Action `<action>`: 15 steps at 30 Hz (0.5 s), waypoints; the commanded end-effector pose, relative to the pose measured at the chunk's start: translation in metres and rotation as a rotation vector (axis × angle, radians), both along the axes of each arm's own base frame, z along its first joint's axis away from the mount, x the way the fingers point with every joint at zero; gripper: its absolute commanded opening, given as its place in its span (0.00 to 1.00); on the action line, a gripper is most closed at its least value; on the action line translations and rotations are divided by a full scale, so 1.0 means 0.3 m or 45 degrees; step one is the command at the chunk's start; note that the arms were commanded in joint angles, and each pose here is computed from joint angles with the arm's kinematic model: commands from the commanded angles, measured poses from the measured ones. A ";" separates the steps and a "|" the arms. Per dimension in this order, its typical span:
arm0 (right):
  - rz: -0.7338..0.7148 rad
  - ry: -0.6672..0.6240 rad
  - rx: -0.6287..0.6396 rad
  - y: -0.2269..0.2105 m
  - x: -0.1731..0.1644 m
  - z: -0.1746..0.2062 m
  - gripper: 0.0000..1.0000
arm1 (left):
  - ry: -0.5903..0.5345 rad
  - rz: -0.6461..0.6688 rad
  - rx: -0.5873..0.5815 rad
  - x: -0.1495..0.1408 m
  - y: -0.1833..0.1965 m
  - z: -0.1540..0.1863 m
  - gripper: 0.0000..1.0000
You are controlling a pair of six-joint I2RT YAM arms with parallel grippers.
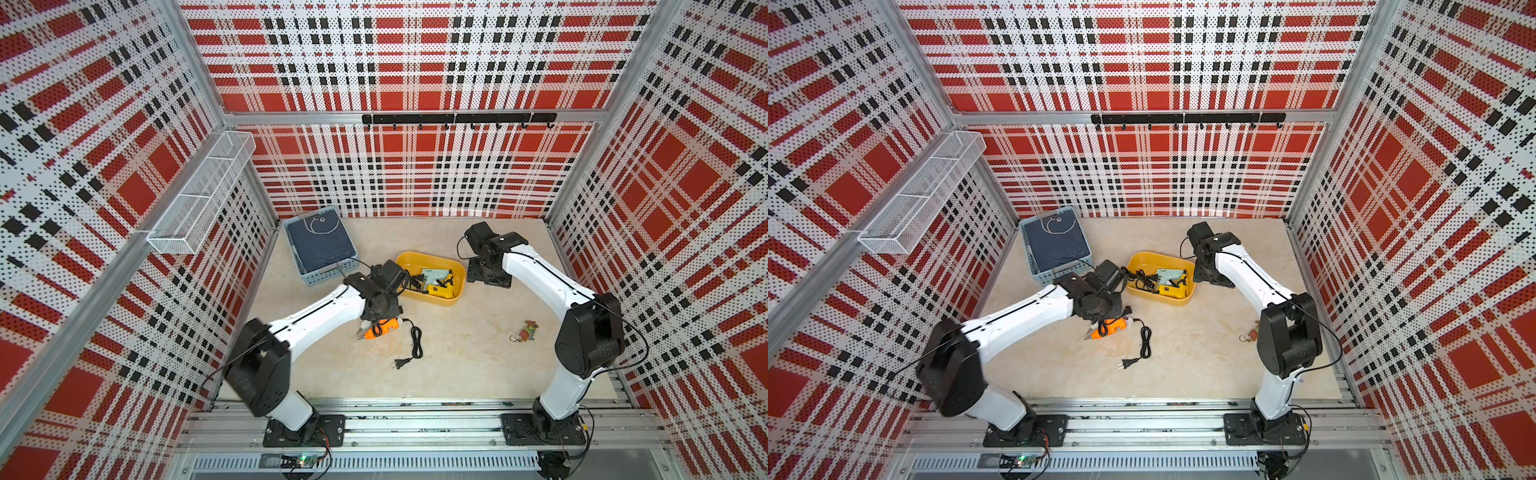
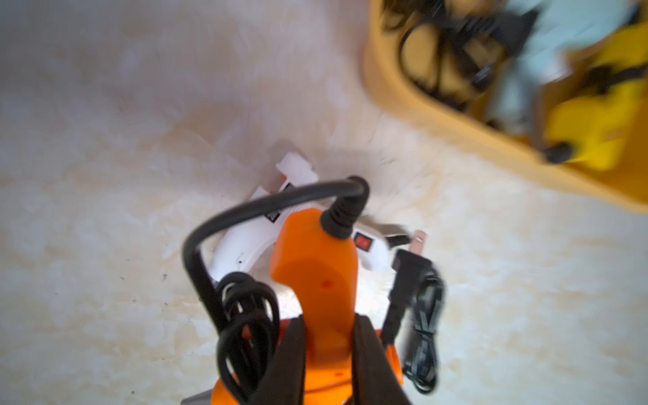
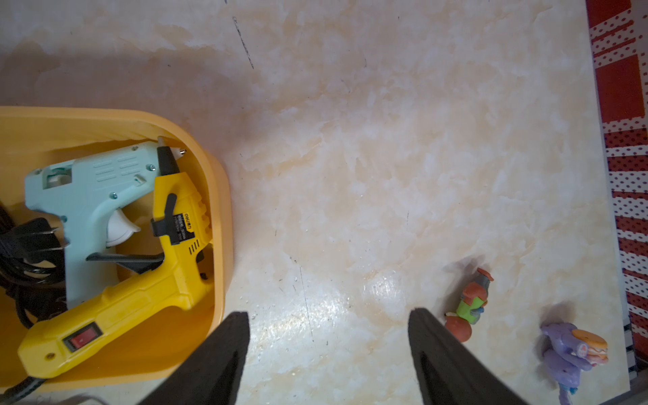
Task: Put the hot melt glue gun into the storage box
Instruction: Pick up the hot melt adhesive gun from the center of the board, then place the hot melt adhesive gun in the storage box.
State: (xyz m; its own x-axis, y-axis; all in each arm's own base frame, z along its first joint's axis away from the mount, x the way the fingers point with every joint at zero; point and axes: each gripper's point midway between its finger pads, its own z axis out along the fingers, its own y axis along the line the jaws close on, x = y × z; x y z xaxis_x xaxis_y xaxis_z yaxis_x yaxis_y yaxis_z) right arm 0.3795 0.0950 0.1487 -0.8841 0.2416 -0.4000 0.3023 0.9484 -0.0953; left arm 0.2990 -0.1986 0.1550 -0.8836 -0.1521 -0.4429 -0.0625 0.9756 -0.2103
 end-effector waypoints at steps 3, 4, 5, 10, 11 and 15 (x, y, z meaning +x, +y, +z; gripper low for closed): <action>-0.033 -0.060 -0.007 -0.021 0.016 0.049 0.79 | -0.414 0.033 -0.351 0.018 0.021 0.332 0.00; -0.034 -0.065 -0.006 -0.022 0.018 0.051 0.79 | -0.490 0.059 -0.414 0.012 0.033 0.369 0.00; -0.035 -0.065 -0.008 -0.023 0.018 0.051 0.79 | -0.546 0.096 -0.456 0.006 0.050 0.394 0.00; -0.038 -0.063 -0.011 -0.026 0.013 0.048 0.79 | -0.827 0.241 -0.319 -0.087 0.098 0.499 0.04; -0.039 -0.065 -0.010 -0.026 0.012 0.048 0.79 | -0.839 0.232 -0.247 -0.105 0.090 0.500 0.04; -0.034 -0.068 -0.010 -0.023 0.022 0.048 0.79 | -0.900 0.304 -0.010 -0.132 0.119 0.457 0.05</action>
